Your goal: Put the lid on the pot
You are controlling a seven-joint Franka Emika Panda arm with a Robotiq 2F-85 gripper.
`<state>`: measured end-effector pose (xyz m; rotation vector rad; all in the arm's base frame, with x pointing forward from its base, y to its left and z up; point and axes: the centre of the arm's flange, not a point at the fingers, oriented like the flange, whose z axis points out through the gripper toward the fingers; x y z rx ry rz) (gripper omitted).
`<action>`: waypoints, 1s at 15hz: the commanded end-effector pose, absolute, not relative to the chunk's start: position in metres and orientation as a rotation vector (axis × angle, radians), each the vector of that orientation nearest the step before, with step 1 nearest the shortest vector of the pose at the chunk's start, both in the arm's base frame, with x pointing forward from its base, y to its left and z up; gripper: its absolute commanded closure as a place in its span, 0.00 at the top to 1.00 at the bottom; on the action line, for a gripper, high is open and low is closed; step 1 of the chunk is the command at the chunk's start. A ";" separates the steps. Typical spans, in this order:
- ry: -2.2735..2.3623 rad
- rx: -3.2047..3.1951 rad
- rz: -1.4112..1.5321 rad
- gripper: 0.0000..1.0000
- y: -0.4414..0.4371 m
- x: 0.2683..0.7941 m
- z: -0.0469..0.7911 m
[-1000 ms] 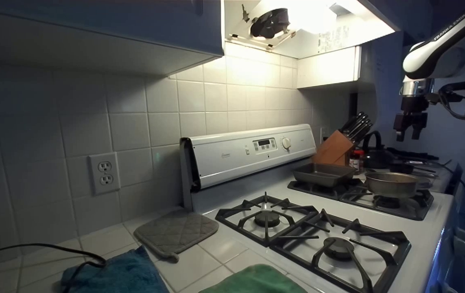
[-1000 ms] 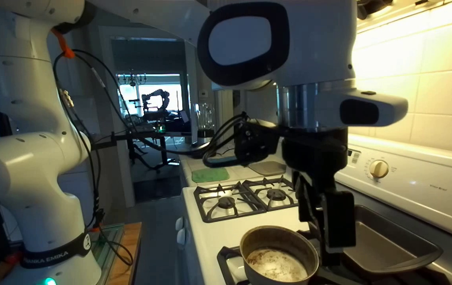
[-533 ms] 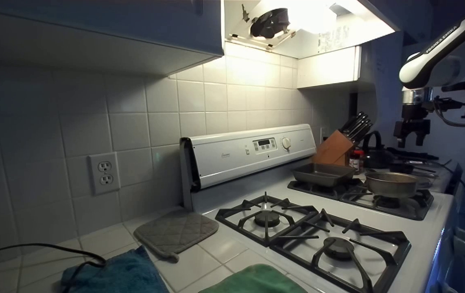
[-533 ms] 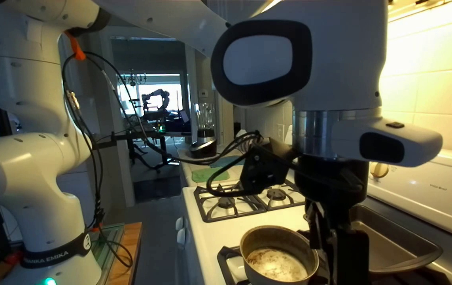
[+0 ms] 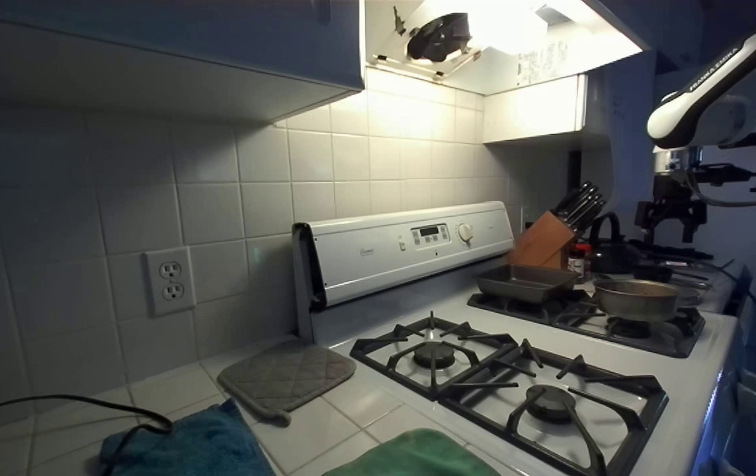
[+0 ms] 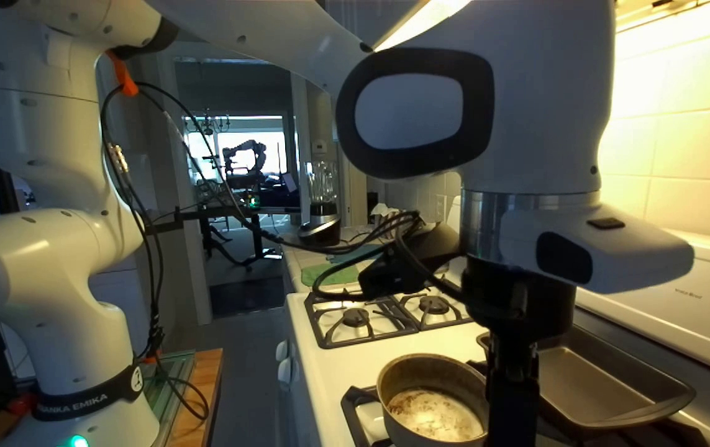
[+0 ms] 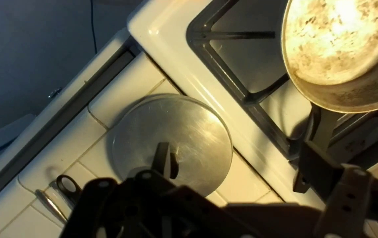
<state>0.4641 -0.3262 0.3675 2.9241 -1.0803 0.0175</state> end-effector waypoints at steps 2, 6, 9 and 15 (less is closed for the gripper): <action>-1.341 2.860 0.020 1.00 -0.347 0.466 0.350; -1.432 2.787 0.051 1.00 -0.364 0.465 0.336; -1.453 2.746 0.076 1.00 -0.371 0.467 0.328; -1.469 2.694 0.105 1.00 -0.384 0.473 0.312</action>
